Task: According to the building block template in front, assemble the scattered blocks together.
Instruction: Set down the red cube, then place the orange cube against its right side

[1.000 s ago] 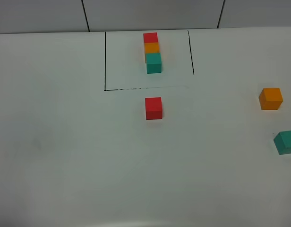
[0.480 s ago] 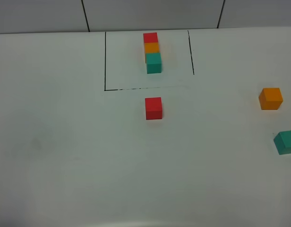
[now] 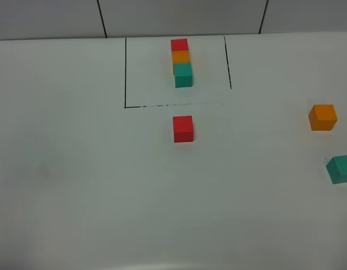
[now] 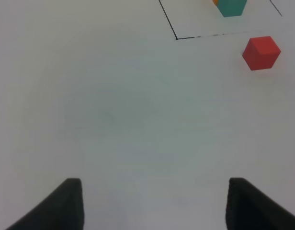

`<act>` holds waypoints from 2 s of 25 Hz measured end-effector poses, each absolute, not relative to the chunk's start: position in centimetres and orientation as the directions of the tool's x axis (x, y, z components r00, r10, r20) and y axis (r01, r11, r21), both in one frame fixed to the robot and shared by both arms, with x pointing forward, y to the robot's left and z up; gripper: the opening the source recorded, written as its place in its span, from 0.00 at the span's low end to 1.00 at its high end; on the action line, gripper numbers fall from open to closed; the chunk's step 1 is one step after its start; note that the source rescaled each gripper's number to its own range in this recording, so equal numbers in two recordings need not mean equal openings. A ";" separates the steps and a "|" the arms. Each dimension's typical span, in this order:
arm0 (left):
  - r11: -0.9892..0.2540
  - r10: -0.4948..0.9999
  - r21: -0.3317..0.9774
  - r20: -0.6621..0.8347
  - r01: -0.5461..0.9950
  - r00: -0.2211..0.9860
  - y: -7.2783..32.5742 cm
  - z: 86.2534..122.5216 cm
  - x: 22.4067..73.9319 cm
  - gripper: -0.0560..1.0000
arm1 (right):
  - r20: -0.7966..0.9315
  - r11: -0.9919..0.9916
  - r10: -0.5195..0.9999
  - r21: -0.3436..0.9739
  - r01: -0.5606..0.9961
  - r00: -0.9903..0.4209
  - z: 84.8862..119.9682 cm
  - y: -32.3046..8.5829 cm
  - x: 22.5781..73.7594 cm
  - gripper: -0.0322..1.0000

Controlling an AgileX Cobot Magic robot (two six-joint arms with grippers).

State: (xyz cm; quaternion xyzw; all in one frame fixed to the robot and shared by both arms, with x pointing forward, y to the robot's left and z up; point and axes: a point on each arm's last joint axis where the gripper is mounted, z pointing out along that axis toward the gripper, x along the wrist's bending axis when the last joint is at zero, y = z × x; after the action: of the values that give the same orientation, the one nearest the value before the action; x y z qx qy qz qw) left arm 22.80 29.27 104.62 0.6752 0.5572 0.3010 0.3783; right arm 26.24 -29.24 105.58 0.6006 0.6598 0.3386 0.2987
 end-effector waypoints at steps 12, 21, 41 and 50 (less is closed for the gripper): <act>-0.093 0.980 0.846 -0.015 0.525 0.198 29.3 104.6 22.8 0.40 | 0.012 0.094 0.993 0.527 0.845 -0.118 107.1 -28.6 45.5 1.00; -0.093 0.980 0.846 -0.015 0.525 0.198 29.3 104.6 22.8 0.40 | 0.014 0.092 0.994 0.395 0.914 -0.106 101.0 -28.3 58.4 1.00; -0.093 0.980 0.846 -0.015 0.525 0.198 29.3 104.6 22.8 0.40 | -0.008 0.068 0.998 0.284 0.956 -0.068 91.8 -31.1 62.6 0.93; -0.093 0.980 0.846 -0.015 0.525 0.198 29.3 104.6 22.8 0.40 | -0.025 0.069 0.998 0.283 0.957 -0.064 91.6 -31.2 62.7 0.05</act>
State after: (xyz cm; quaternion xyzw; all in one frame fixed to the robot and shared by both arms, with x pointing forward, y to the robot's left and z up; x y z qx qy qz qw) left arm 22.80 29.27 104.62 0.6752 0.5572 0.3010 0.3783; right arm 62.72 -31.24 91.57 0.6756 0.7232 0.0956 0.1067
